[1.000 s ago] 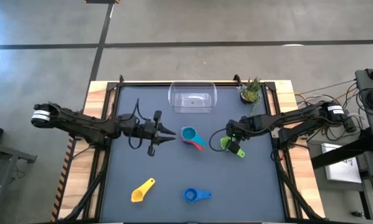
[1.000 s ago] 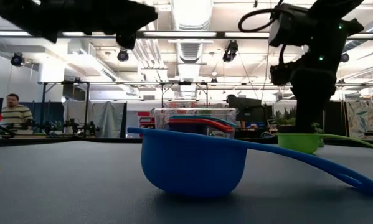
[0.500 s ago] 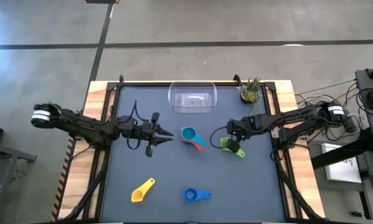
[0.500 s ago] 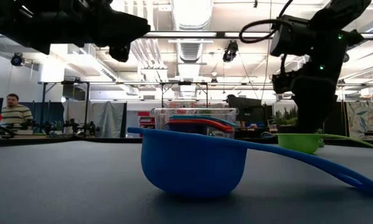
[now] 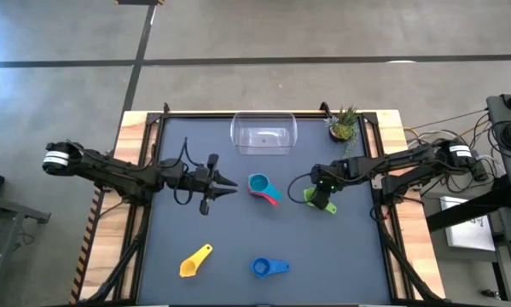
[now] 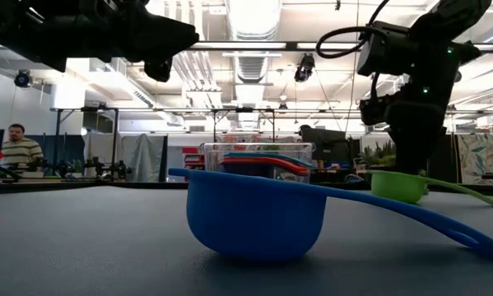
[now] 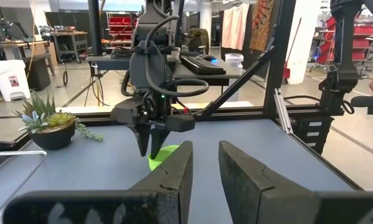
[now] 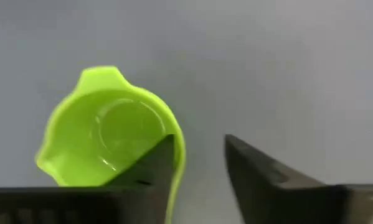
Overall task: Nest measuring cups in basket
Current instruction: Stack the green measuring cup on top of the blue measuring cup
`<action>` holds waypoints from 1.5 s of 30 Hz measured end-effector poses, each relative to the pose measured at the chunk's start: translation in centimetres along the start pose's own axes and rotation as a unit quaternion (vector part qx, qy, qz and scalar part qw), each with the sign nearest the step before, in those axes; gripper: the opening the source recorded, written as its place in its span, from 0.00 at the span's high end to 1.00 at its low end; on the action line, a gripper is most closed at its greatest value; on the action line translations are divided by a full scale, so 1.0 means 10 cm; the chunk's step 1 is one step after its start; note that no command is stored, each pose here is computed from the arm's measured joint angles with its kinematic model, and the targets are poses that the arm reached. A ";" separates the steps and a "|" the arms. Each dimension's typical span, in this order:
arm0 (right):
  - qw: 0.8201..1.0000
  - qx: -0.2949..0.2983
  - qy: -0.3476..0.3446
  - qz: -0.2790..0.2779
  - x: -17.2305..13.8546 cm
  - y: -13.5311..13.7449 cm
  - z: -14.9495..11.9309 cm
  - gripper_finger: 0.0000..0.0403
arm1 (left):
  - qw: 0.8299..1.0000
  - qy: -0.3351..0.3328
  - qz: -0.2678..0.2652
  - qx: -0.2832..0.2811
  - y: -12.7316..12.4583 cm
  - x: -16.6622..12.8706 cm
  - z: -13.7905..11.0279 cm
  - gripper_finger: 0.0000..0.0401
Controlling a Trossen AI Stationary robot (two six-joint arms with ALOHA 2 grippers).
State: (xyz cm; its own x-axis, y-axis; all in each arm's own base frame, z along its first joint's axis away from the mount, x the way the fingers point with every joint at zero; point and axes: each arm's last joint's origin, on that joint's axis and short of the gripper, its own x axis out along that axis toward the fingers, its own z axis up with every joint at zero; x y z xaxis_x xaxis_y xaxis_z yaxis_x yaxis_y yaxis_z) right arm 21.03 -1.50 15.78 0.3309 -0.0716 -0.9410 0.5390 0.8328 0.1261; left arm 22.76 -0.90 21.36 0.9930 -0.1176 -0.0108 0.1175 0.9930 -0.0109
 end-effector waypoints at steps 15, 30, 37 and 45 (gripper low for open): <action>0.990 0.022 -0.116 0.073 -0.32 0.13 0.39 0.98 | 1.000 -0.001 0.002 0.000 0.00 0.00 0.01 0.85; 0.968 -0.030 -0.209 0.137 -0.48 0.58 1.24 0.98 | 1.000 0.002 0.005 0.000 0.01 -0.10 0.08 0.85; 0.980 -0.045 -0.159 0.108 -0.26 0.68 1.55 0.98 | 1.000 0.015 0.005 -0.003 0.00 -0.19 0.10 0.85; 0.986 -0.027 -0.136 0.093 -0.12 0.51 1.72 0.98 | 1.000 -0.009 0.005 0.001 -0.02 -0.35 0.12 0.85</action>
State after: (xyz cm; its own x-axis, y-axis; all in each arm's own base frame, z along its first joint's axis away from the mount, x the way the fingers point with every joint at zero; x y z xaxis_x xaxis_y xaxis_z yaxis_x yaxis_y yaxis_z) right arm 36.69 -6.58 22.97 0.6206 -0.0529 -0.7824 0.4088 0.8732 0.2652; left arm 19.23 -0.67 22.58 0.9941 -0.1081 0.0079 0.1082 0.9941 -0.0094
